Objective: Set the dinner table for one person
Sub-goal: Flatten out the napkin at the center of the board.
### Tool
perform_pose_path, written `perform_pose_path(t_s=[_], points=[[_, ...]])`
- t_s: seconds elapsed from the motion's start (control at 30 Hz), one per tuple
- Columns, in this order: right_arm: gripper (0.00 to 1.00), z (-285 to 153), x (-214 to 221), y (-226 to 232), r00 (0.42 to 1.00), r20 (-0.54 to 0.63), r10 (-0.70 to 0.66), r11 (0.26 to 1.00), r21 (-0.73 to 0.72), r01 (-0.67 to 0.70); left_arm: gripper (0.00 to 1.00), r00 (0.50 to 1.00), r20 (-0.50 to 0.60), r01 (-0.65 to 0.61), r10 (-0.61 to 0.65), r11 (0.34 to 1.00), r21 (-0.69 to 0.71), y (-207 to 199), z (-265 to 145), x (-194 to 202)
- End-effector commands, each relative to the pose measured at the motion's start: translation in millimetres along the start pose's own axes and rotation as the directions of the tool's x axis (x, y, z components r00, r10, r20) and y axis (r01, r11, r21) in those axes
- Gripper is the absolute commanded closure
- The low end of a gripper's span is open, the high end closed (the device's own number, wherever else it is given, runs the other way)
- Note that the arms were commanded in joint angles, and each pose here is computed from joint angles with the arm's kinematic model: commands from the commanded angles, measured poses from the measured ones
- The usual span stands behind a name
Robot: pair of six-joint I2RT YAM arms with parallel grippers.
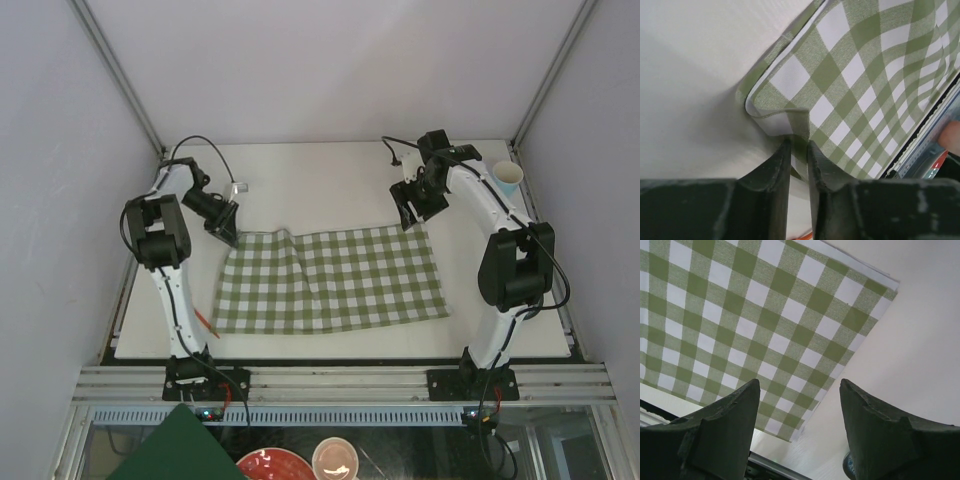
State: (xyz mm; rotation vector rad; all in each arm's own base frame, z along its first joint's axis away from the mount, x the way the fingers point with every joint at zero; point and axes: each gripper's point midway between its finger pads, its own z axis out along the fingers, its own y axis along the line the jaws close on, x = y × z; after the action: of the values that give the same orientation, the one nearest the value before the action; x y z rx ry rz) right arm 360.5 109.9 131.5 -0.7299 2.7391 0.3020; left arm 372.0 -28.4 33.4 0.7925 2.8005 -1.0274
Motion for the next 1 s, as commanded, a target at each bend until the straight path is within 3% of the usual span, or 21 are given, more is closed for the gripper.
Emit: perform_pose_path(t_s=[0.0, 0.07, 0.1, 0.3, 0.63, 0.77, 0.97], points=[[0.35, -20.9, -15.5, 1.6, 0.997, 0.076, -0.008, 1.0, 0.026, 0.006, 0.83, 1.0, 0.018, -0.025, 0.025, 0.999, 0.024, -8.7, -2.8, -1.5], [0.35, -21.4, -15.8, 2.7, 0.997, 0.081, -0.009, 1.0, 0.021, 0.007, 0.97, 0.999, 0.028, -0.026, 0.026, 1.0, 0.014, -9.1, -3.7, -1.0], [0.35, -21.0, -15.7, 3.5, 0.997, 0.081, -0.008, 1.0, 0.019, 0.007, 1.0, 0.999, 0.038, -0.027, 0.026, 1.0, 0.003, -9.1, -4.9, -1.4], [0.35, -11.3, -11.0, 12.4, 0.997, 0.05, -0.05, 0.998, 0.04, 0.048, 1.0, 0.992, 0.115, -0.03, 0.043, 0.993, -0.115, -8.5, -23.4, -4.7], [0.35, 14.1, -3.7, 31.3, 0.996, 0.009, -0.089, 0.996, 0.024, 0.089, 1.0, 0.957, 0.255, -0.053, 0.142, 0.944, -0.327, -15.7, -89.6, -8.1], [0.36, 25.9, 1.3, 35.2, 0.994, -0.025, -0.102, 0.994, 0.034, 0.103, 1.0, 0.946, 0.294, -0.035, 0.136, 0.945, -0.326, -15.6, -105.3, -6.6], [0.35, 37.1, 5.3, 40.5, 0.99, -0.059, -0.126, 0.991, 0.047, 0.129, 1.0, 0.953, 0.286, -0.025, 0.105, 0.963, -0.27, -15.6, -90.7, 2.7]])
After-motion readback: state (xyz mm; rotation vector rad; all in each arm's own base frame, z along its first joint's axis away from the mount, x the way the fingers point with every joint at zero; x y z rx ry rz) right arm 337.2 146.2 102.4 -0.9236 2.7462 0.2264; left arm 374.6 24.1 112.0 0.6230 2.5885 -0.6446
